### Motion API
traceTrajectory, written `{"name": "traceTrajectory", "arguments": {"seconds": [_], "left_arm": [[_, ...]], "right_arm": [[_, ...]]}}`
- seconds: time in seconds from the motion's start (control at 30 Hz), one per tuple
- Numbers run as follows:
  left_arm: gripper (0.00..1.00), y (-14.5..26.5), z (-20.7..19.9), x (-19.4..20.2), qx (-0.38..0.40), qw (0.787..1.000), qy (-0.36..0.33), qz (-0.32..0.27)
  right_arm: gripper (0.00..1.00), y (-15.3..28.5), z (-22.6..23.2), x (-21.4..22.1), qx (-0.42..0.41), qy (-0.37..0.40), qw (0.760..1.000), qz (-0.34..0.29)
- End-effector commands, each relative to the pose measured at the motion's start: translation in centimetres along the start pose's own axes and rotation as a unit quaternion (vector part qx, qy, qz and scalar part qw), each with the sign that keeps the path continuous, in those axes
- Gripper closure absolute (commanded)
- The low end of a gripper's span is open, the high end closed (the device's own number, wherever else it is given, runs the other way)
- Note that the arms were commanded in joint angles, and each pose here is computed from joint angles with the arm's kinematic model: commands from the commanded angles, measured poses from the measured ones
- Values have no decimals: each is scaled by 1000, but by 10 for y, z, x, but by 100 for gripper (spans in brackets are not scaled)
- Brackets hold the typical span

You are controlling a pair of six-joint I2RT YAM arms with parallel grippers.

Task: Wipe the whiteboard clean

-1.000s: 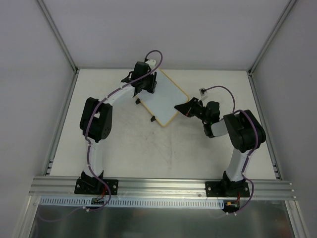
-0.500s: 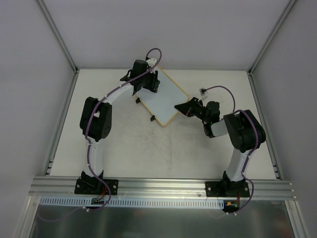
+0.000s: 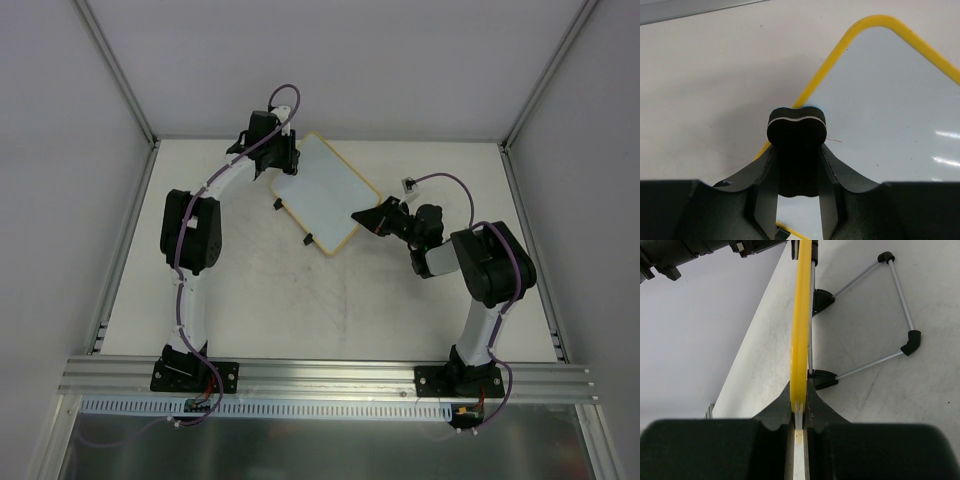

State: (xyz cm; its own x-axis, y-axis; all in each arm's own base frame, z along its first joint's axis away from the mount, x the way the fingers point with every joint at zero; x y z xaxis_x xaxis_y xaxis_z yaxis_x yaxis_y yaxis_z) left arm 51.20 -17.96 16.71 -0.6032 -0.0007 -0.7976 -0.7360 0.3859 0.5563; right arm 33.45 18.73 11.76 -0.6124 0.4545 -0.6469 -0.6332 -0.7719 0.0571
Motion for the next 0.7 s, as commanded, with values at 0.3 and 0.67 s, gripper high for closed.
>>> {"name": "traceTrajectory", "arguments": {"seconds": [0.3, 0.67], "left_arm": [[100, 0, -15, 3, 14, 999, -36, 13], [100, 0, -74, 28, 90, 992, -81, 43]], "right_arm": [[100, -6, 44, -29, -117, 89, 988, -55], [100, -6, 44, -30, -118, 89, 987, -55]]}}
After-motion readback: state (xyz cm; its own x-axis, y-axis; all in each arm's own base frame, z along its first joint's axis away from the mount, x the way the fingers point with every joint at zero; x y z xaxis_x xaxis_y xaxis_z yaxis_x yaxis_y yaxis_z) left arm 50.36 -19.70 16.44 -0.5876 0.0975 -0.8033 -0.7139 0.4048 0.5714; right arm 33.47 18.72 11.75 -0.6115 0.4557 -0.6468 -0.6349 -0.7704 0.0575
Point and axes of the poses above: each gripper's point midway between its finger pads, its own y axis back along the fingers, its own z axis along the line the jaws close on, x = y × z, the point moved 8 cm from there along y, back along the fingers, and after that the axes turned 2 degrees about y, right-handed, at the moved point
